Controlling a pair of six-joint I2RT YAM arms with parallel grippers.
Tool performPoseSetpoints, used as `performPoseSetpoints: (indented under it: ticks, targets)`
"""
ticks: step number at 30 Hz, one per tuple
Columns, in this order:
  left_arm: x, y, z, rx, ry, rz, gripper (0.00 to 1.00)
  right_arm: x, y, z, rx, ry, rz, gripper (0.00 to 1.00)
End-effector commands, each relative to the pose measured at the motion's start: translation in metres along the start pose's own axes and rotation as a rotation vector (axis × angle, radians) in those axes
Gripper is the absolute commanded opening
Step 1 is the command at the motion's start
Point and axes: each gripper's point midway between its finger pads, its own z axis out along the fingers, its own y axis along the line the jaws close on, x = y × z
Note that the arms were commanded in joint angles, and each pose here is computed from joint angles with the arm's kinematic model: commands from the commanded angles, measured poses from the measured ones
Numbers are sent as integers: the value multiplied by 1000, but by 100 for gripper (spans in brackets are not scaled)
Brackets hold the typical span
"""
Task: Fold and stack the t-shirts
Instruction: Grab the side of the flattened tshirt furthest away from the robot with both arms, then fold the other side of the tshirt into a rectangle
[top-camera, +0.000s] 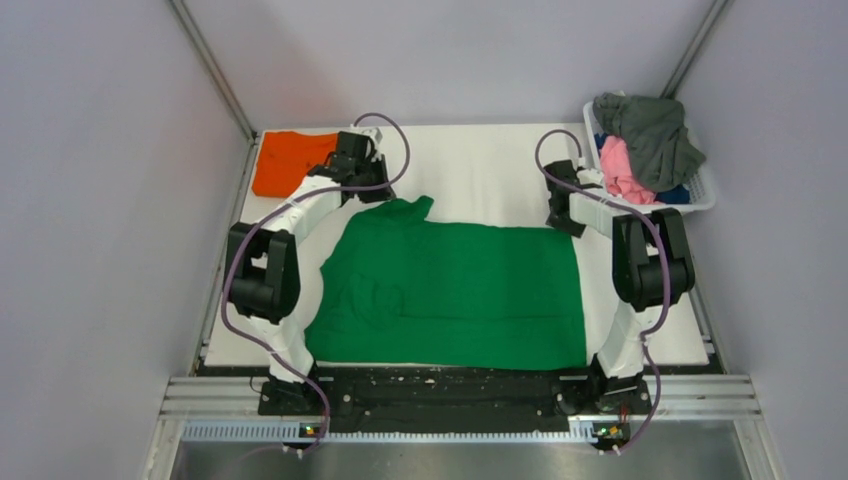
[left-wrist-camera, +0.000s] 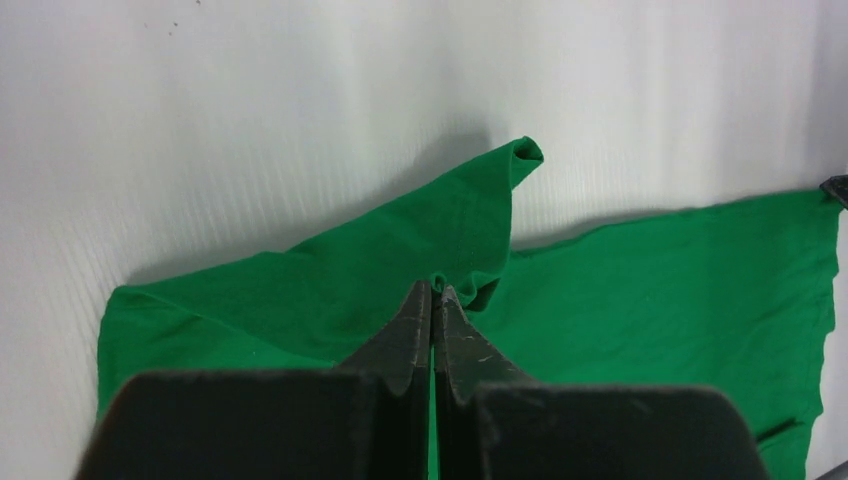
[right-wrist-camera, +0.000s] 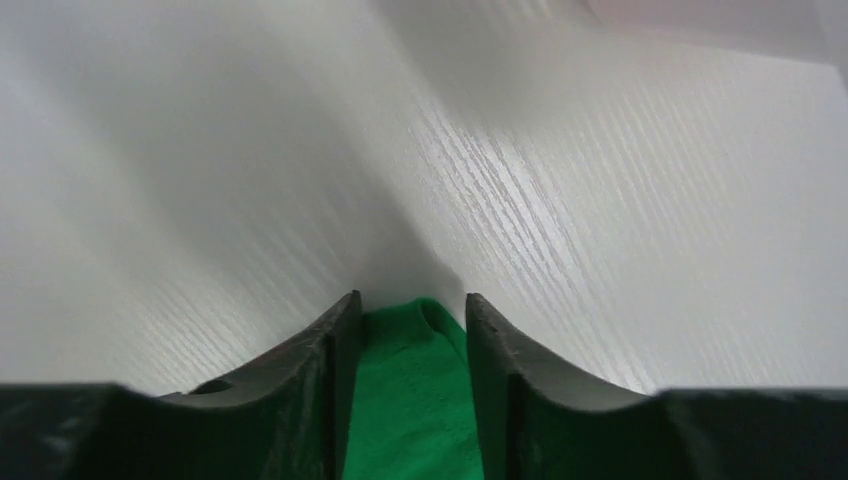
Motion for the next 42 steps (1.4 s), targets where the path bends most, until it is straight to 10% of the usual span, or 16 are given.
performPoseSetpoints:
  ticks: [1,9,42]
  targets:
    - [-16,-18,-26,54,-82,21,0,-6,-11,-5,25,-39,23,39]
    - [-6,-20,-37,65,-82,15,0,-20,6,-6,-43,-88,88,0]
    - [107,-2,-199,3,-205,-208,0,-6,-48,-124,-231,-278,51,0]
